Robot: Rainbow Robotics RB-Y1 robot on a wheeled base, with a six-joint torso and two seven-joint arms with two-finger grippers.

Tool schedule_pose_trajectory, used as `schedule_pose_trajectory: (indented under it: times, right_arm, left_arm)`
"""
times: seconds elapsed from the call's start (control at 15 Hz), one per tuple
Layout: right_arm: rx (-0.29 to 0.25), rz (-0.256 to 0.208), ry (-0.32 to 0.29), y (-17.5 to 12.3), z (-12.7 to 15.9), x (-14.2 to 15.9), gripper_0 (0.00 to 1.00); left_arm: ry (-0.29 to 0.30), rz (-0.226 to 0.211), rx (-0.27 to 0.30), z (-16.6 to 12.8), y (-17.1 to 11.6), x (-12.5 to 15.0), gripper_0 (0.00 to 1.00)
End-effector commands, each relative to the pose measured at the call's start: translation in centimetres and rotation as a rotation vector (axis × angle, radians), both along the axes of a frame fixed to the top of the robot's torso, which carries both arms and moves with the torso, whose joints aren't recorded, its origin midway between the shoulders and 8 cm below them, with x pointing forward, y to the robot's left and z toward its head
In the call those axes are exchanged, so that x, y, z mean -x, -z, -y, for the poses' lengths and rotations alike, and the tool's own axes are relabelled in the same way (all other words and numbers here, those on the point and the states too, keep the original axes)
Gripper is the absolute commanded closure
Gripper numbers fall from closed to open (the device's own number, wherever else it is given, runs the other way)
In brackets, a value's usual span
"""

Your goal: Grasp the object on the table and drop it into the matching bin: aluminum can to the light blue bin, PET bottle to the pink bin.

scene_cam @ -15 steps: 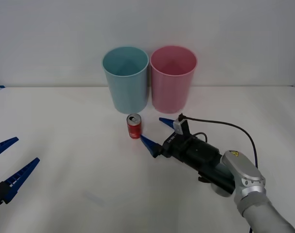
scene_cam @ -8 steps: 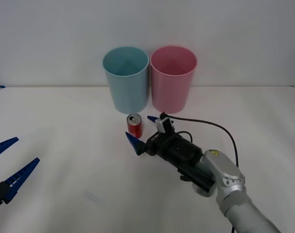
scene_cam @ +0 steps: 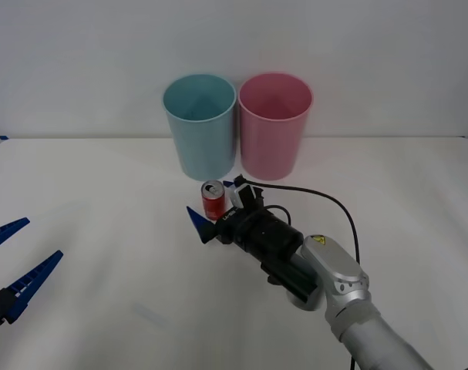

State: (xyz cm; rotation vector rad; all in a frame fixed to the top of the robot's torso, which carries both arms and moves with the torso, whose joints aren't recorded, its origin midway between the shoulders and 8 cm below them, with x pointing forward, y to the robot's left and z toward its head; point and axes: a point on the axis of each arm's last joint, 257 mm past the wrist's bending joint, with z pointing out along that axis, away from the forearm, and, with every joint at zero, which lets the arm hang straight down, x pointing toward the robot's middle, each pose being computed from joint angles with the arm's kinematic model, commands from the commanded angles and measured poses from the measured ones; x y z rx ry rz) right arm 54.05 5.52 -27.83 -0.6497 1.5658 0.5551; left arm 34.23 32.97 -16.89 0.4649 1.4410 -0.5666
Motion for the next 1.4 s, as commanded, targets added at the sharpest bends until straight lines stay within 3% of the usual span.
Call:
schedule_pose_trajectory:
  times: [0.07,0.13,0.2,0.27,0.4,1.4]
  right_arm:
    - [0.008,0.002,-0.001,0.03,-0.23,0.01,0.0]
    - [0.008,0.003,0.0,-0.05,-0.22,-0.05,0.0]
    - [0.012,0.004,0.007,0.02,-0.09,-0.17,0.42]
    - [0.01,0.001,0.013,0.02,0.01,-0.26,0.92]
    - [0.018,0.004,0.02,0.13,0.31,-0.43,1.0]
    - [0.001,0.013,0.017,-0.7,0.42,-0.52,1.0]
  left_arm:
    - [0.0,0.0,0.0,0.0,0.0,0.0,0.0]
    - [0.0,0.0,0.0,0.0,0.0,0.0,0.0]
    - [0.0,0.0,0.0,0.0,0.0,0.0,0.0]
    - [0.0,0.0,0.0,0.0,0.0,0.0,0.0]
    - [0.0,0.0,0.0,0.0,0.0,0.0,0.0]
    - [0.0,0.0,0.0,0.0,0.0,0.0,0.0]
